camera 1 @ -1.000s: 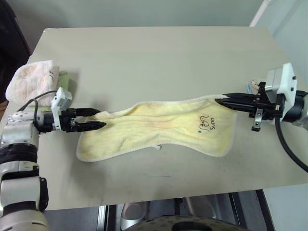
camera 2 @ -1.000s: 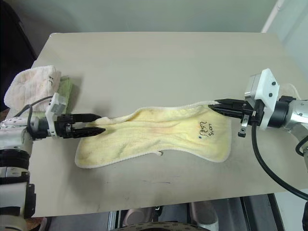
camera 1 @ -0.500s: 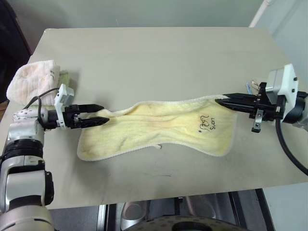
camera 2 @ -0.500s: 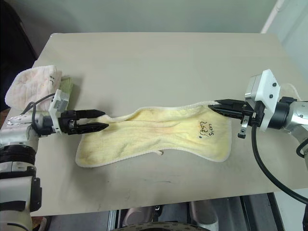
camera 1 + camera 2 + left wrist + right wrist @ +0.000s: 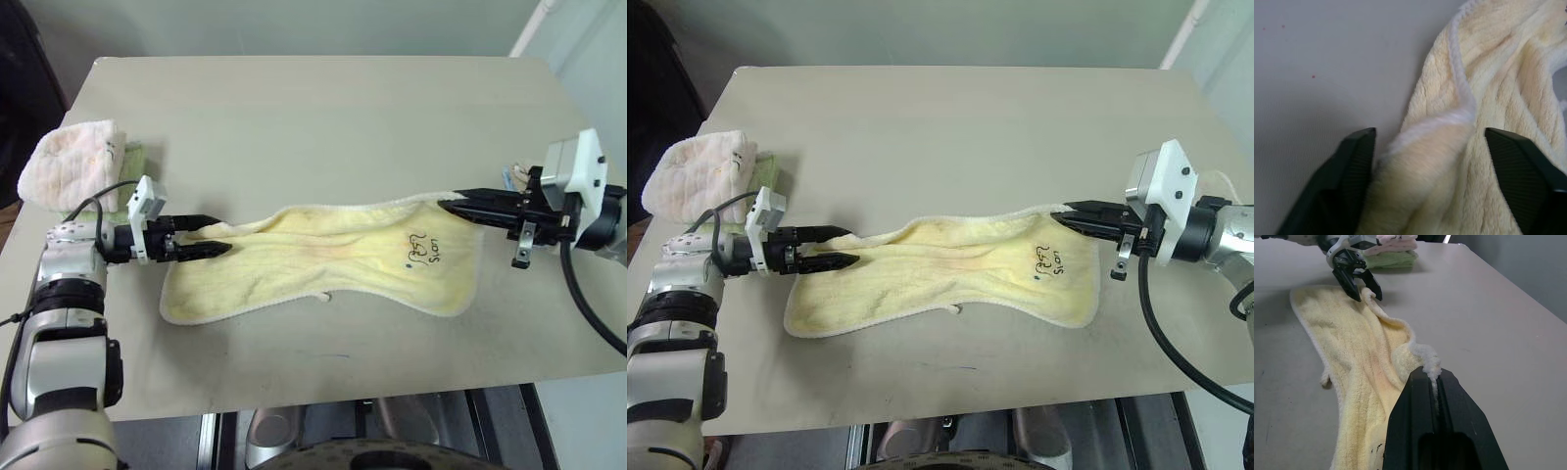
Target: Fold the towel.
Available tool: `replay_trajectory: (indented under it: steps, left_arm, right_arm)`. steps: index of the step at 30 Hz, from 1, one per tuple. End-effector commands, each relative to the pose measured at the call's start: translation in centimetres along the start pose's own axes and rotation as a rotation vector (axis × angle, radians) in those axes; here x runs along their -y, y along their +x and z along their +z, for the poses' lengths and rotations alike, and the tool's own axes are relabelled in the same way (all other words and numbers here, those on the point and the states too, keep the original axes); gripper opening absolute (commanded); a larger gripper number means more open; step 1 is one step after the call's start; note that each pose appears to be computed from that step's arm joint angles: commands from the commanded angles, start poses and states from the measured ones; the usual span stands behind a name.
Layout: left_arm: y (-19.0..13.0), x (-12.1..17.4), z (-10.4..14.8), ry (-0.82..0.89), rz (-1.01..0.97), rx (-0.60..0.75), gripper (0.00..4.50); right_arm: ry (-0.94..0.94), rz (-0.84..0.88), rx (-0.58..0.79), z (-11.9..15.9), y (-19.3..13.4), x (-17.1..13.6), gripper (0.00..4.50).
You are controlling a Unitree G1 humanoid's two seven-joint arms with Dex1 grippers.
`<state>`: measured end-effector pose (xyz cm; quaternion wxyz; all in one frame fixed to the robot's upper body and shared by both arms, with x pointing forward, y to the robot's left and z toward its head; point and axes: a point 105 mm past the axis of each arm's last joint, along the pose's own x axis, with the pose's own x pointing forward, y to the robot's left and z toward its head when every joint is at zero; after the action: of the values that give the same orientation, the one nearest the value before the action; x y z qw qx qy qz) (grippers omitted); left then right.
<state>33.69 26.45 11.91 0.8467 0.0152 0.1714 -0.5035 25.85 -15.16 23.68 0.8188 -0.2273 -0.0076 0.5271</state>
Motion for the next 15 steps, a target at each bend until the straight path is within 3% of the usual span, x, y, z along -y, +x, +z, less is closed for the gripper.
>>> replay_trajectory:
  steps: [1, 8, 15]
  left_arm:
    - [-0.7, 0.4, 1.7, 0.013, -0.045, 0.048, 2.56]
    - [-2.0, 0.8, 2.4, -0.005, -0.046, 0.044, 0.06]
    - [-3.0, 3.2, 3.4, 0.073, -0.113, -0.015, 0.02]
  right_arm:
    - [-0.043, -0.018, 0.014, 0.9, -0.3, 0.1, 0.0]
    - [-0.043, -0.029, 0.012, 0.8, -0.5, 0.1, 0.0]
    - [-0.048, -0.039, -0.005, 0.5, -0.9, 0.4, 0.0]
